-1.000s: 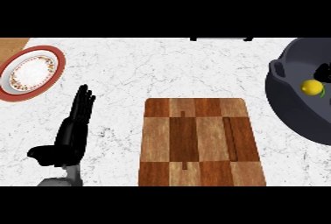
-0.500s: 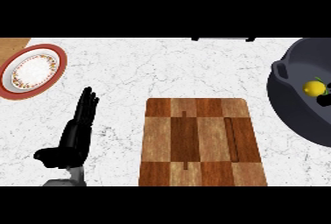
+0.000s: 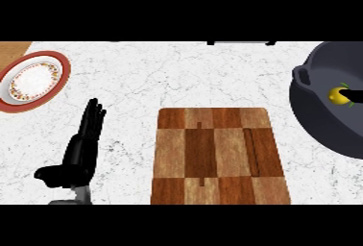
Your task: Pick the lemon from the cutting board and place it in the pot
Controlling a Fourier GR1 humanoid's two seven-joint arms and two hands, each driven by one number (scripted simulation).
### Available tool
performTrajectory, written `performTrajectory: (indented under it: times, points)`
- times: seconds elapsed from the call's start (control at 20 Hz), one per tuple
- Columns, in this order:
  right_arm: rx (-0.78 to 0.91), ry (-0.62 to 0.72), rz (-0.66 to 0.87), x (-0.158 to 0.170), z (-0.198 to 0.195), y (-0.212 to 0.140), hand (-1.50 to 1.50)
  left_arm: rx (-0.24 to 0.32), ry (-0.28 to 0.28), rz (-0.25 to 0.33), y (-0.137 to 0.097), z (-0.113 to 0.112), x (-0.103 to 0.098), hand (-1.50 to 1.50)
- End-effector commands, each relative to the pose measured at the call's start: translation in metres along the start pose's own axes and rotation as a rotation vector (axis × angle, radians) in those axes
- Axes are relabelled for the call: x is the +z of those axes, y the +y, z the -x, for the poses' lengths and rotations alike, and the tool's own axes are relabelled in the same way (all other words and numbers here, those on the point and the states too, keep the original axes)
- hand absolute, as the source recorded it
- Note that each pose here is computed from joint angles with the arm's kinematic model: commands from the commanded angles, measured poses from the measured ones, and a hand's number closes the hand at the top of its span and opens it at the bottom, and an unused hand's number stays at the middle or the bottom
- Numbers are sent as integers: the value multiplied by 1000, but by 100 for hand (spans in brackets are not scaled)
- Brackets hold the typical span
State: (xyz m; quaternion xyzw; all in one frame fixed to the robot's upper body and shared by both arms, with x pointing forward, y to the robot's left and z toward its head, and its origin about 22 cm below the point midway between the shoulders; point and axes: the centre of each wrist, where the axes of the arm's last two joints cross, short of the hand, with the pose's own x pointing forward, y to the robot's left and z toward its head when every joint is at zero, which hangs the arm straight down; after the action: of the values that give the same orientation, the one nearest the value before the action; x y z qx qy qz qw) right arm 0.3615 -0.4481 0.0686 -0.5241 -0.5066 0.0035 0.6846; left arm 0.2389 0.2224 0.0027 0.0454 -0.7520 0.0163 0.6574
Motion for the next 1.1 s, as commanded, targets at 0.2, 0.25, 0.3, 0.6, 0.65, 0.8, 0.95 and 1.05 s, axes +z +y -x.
performTrajectory:
  times: [0.2, 0.25, 0.3, 0.6, 0.65, 0.8, 0.95, 1.05]
  points:
    - [-376, 22, 145, 0, 41, -26, -150, 0, 3, 1, 8, -12, -9, 0]
    - [-388, 17, 173, -7, 45, -41, -150, -15, 1, -12, 9, 0, 7, 0]
    - [-399, 39, 191, -5, 53, -38, -150, -18, 0, -4, 3, -1, 7, 0]
    - [-419, -27, 253, -3, 98, -70, -150, 5, -6, 10, 8, -5, 8, 0]
    - [-423, -16, 257, -8, 92, -76, -150, 4, 11, 12, 4, -11, -7, 0]
    - [-452, -39, 262, -4, 116, -99, -150, -7, -14, -3, -8, 0, -1, 0]
    - [-429, -29, 280, 1, 132, -102, -150, 12, -8, 22, -11, 10, -2, 0]
    - [-428, -51, 265, 6, 144, -115, -150, -20, 1, -5, -1, -13, -10, 0]
